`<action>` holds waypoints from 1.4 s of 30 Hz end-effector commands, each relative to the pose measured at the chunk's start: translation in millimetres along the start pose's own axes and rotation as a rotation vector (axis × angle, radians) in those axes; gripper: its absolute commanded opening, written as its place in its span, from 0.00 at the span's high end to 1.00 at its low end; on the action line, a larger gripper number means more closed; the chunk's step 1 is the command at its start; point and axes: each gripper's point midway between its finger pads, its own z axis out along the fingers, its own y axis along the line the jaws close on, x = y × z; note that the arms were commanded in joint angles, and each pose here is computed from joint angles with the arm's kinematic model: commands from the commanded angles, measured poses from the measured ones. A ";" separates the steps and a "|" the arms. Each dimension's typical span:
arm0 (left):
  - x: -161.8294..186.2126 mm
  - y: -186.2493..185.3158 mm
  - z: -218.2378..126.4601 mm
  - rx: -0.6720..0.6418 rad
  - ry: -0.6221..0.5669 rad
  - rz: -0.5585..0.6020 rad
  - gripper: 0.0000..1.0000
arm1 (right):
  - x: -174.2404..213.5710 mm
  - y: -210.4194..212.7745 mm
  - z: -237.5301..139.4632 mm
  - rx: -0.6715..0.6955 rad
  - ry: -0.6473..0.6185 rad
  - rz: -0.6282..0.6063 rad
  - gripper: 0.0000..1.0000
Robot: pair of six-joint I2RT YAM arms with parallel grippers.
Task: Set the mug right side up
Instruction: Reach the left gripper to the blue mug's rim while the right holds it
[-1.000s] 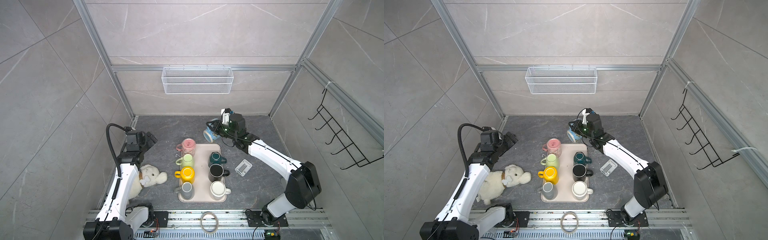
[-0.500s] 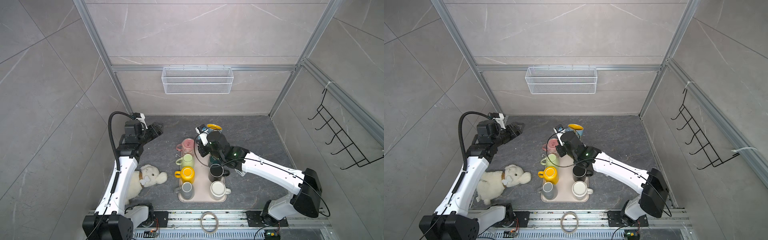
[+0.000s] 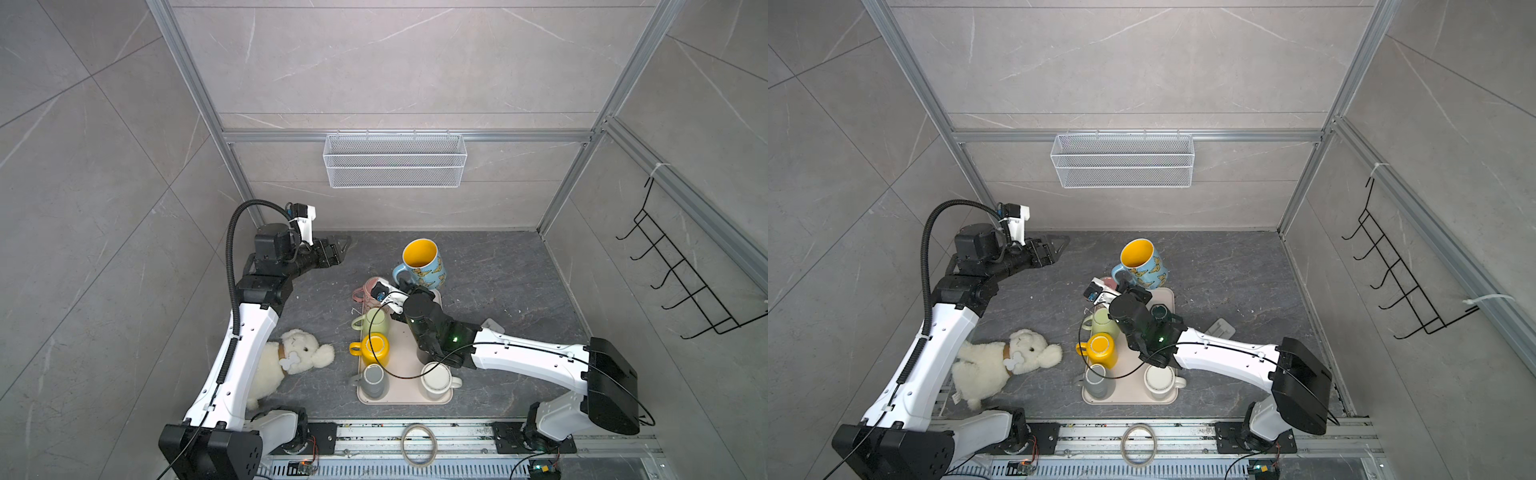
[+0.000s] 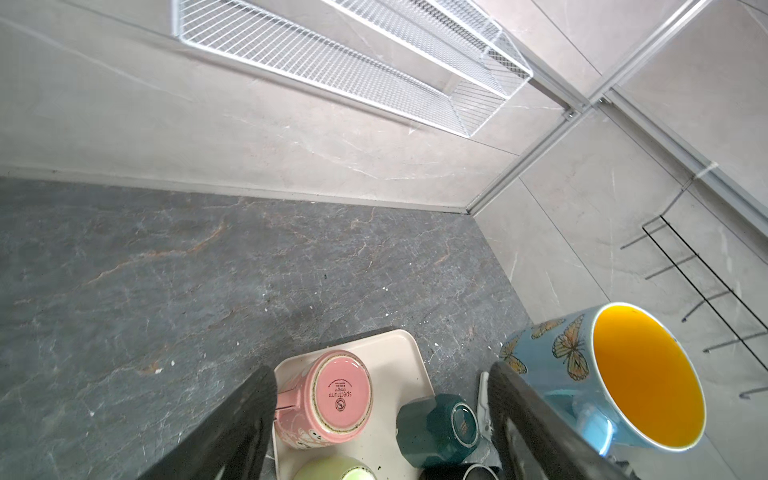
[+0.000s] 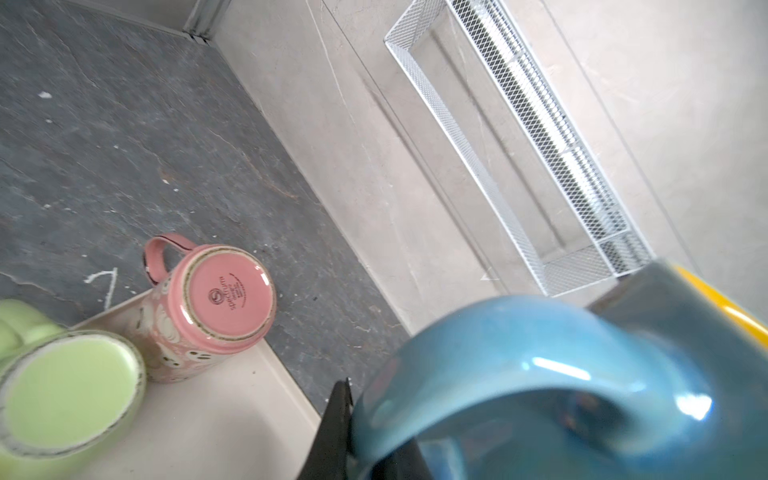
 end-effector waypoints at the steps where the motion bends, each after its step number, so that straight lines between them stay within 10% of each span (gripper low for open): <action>1: -3.7 -45.0 -1.6 0.169 0.012 0.173 0.18 | -19.4 -30.5 -4.8 0.155 -0.049 -0.049 1.00; 15: 64.1 -108.0 2.1 0.357 0.233 0.498 0.20 | -26.0 -21.4 -8.9 0.127 -0.099 -0.090 1.00; 42: 98.8 -102.5 26.9 0.350 0.369 0.496 0.51 | -46.0 -21.7 -17.9 0.114 -0.174 -0.024 1.00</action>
